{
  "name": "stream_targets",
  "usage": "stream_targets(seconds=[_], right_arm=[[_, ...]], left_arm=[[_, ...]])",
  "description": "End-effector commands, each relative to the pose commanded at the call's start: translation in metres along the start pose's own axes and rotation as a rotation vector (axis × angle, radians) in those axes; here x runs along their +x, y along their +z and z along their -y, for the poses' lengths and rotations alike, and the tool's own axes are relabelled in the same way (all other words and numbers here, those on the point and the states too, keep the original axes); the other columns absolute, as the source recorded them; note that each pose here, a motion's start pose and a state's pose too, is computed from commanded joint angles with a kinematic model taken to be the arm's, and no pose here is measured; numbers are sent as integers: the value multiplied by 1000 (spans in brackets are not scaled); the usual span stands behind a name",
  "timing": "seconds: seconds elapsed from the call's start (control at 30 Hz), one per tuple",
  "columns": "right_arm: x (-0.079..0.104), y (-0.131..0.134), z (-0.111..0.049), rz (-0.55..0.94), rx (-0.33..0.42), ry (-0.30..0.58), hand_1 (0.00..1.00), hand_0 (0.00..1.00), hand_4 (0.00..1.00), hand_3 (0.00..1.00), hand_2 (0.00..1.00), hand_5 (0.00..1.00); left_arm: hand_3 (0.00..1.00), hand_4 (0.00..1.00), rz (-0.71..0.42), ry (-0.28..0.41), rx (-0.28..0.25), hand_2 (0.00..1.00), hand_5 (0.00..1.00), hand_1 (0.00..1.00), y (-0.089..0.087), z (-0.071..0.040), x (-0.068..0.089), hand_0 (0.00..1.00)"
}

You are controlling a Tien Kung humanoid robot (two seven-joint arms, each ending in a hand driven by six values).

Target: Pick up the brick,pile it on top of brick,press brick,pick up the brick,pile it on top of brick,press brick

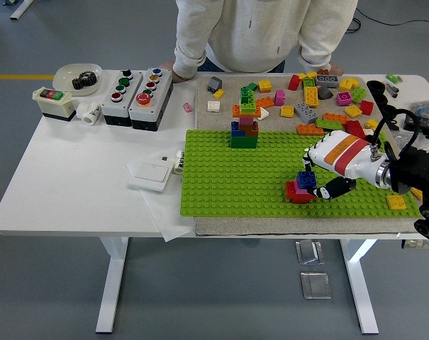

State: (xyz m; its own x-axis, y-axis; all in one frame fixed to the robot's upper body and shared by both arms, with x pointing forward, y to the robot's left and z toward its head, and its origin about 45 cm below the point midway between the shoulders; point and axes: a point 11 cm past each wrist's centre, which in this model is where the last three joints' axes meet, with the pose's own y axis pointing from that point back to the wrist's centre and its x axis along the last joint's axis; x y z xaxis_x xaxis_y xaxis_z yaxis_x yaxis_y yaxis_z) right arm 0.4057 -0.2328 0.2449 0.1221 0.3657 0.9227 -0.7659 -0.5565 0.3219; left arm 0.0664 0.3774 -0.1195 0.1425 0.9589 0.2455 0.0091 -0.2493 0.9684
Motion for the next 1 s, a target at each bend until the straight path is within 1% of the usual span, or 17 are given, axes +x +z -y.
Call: stream_targets(seconds=[0.03,0.43,1.0], right_arm=[[0,0,0,0,0,0,582,591,786,531,603,449],[2,1,0,4,-5,6,587,593,795,538,612,434],[3,3,-1,12,-9,3,602,593,821,550,620,433]], left_arm=[[564,592,0,0,0,664,609,719,0,0,0,783],[564,592,0,0,-1,662,609,719,1,0,1,782],[564,591,-1,1,-6,661,608,718,3,0,1,782]])
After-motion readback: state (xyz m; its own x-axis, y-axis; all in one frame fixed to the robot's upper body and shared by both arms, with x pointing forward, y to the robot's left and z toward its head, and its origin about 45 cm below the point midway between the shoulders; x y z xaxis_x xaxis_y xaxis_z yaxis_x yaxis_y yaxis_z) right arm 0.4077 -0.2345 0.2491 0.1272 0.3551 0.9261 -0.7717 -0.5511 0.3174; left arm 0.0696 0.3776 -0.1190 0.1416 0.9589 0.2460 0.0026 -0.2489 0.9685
